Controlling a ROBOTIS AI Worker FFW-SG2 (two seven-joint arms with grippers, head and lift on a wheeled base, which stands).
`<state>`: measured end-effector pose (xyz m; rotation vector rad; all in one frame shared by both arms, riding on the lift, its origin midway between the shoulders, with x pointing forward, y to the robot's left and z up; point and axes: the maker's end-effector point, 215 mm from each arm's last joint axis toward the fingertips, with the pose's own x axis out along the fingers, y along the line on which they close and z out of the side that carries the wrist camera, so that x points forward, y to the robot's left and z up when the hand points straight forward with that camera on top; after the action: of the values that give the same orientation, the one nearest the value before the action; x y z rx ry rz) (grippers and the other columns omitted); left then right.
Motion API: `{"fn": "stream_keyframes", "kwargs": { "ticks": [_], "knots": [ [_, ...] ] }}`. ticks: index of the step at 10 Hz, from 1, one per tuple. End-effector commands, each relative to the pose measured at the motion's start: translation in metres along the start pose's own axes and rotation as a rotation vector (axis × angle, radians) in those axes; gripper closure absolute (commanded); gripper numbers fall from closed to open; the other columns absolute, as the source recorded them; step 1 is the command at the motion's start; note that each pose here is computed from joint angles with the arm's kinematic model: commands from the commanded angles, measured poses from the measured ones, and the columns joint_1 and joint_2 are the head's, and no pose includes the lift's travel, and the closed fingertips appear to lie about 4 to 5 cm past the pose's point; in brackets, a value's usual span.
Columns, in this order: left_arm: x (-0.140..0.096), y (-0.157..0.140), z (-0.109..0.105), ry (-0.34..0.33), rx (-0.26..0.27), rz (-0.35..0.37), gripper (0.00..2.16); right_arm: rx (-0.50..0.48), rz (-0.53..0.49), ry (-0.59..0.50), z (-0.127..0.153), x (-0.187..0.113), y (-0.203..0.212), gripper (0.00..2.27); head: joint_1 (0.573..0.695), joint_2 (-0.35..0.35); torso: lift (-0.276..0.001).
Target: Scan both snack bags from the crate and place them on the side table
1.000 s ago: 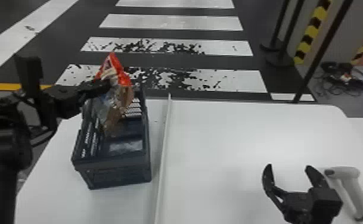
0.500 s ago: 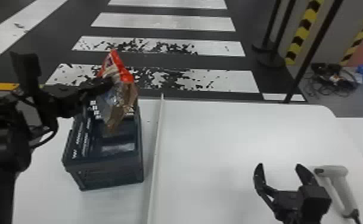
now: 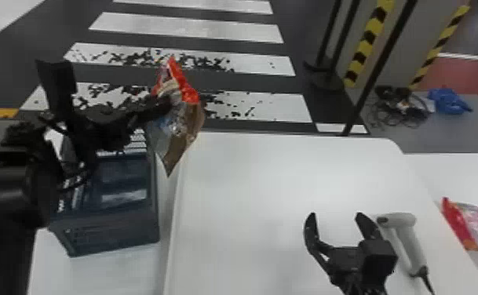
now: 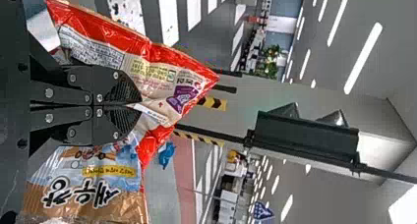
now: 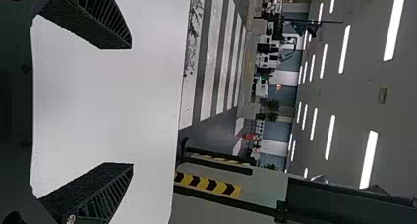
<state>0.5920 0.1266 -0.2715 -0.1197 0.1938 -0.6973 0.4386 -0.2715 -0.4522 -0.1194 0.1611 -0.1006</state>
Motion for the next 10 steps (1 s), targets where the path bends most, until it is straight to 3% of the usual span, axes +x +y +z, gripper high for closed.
{"fn": "stream_keyframes", "kwargs": {
  "ticks": [1, 4, 8, 10],
  "knots": [
    [0.024, -0.037, -0.014, 0.036, 0.017, -0.064, 2.14, 0.002, -0.006, 0.000, 0.000, 0.000, -0.002, 0.07, 0.695, -0.151, -0.098],
    [0.062, -0.107, -0.057, 0.091, 0.059, -0.177, 2.14, 0.008, -0.016, -0.003, 0.001, 0.001, -0.004, 0.07, 0.695, -0.235, -0.098],
    [0.093, -0.161, -0.124, 0.136, 0.105, -0.240, 2.14, 0.014, -0.053, -0.014, 0.003, 0.002, -0.018, 0.07, 0.695, -0.338, -0.098],
    [0.100, -0.183, -0.152, 0.163, 0.106, -0.267, 2.14, 0.012, -0.080, -0.020, 0.005, 0.004, -0.029, 0.07, 0.695, -0.350, -0.098]
  ]
}}
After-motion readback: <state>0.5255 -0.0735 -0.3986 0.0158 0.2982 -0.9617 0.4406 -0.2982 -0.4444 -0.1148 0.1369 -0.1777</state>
